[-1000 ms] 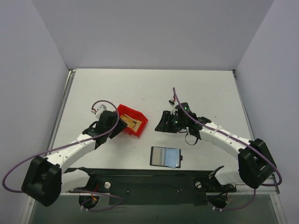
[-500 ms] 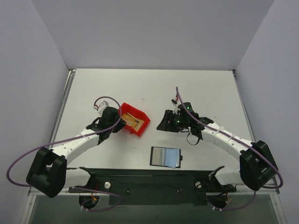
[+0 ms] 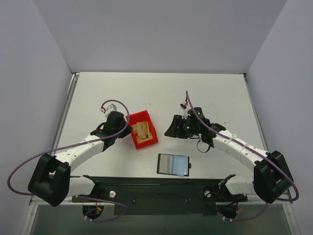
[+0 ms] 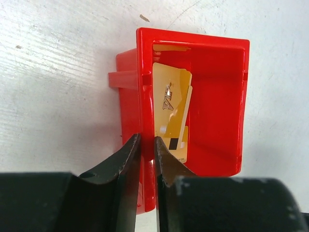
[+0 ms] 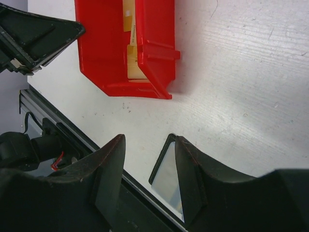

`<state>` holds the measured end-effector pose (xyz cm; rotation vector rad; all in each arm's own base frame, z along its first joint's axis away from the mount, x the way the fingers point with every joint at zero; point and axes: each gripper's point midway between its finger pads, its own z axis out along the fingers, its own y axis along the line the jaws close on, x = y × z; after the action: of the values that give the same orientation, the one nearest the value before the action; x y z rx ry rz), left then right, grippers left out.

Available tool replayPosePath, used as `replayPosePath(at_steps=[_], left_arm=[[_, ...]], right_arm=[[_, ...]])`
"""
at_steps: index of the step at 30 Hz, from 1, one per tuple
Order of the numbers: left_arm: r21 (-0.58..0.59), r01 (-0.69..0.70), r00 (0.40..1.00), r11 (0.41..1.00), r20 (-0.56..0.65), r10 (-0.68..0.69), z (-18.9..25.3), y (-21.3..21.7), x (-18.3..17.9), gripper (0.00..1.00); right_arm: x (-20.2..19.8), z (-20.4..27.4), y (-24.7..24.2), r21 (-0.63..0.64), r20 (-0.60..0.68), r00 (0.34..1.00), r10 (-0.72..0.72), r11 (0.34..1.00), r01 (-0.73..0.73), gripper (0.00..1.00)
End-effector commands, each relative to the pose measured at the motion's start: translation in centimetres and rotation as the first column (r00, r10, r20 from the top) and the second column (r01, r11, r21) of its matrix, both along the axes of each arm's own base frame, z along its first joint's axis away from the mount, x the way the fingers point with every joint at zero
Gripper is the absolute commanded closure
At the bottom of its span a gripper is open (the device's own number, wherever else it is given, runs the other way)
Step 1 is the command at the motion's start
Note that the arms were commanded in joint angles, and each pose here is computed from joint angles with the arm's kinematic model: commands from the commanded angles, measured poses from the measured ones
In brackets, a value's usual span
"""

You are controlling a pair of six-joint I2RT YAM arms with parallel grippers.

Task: Put the credit cards into the card holder
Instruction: Move the storage box to the center of the board.

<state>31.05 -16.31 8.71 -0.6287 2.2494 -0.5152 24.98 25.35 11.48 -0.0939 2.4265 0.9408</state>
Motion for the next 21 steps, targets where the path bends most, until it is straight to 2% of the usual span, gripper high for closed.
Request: replayPosePath(at_steps=[1, 4, 9, 12, 16, 21], left_arm=[[0.007, 0.067, 0.993, 0.998, 0.096, -0.068, 2.8, -0.4, 0.6, 0.99], [-0.013, 0.081, 0.987, 0.997, 0.139, -0.078, 3.3, -0.5, 0.3, 1.00], [-0.051, 0.098, 0.985, 0.994, 0.146, -0.090, 2.7, -0.9, -0.3, 1.00], [-0.095, 0.094, 0.987, 0.991, 0.136, -0.081, 1.8, -1.2, -0.9, 1.00], [-0.198, 0.068, 0.988, 0.978, 0.150, -0.038, 0.9, -1.4, -1.9, 1.00], [-0.323, 0.048, 0.974, 0.945, 0.226, 0.028, 2.7, -1.4, -2.3, 1.00]], right_arm=[[-0.1, 1.7, 0.1, 0.021, 0.057, 0.997, 0.045, 0.999, -0.046, 0.59], [-0.3, 2.3, 0.5, 0.029, 0.072, 0.994, 0.079, 0.996, -0.081, 0.60], [-0.4, 3.7, 2.1, 0.044, 0.093, 0.984, 0.154, 0.986, -0.159, 0.61], [-0.9, 3.6, 3.2, -0.003, 0.093, 0.977, 0.192, 0.981, -0.193, 0.61], [-1.0, 3.8, 4.3, -0.035, 0.080, 0.976, 0.202, 0.979, -0.200, 0.61], [-1.0, 4.1, 4.7, -0.023, 0.073, 0.980, 0.183, 0.983, -0.182, 0.61]])
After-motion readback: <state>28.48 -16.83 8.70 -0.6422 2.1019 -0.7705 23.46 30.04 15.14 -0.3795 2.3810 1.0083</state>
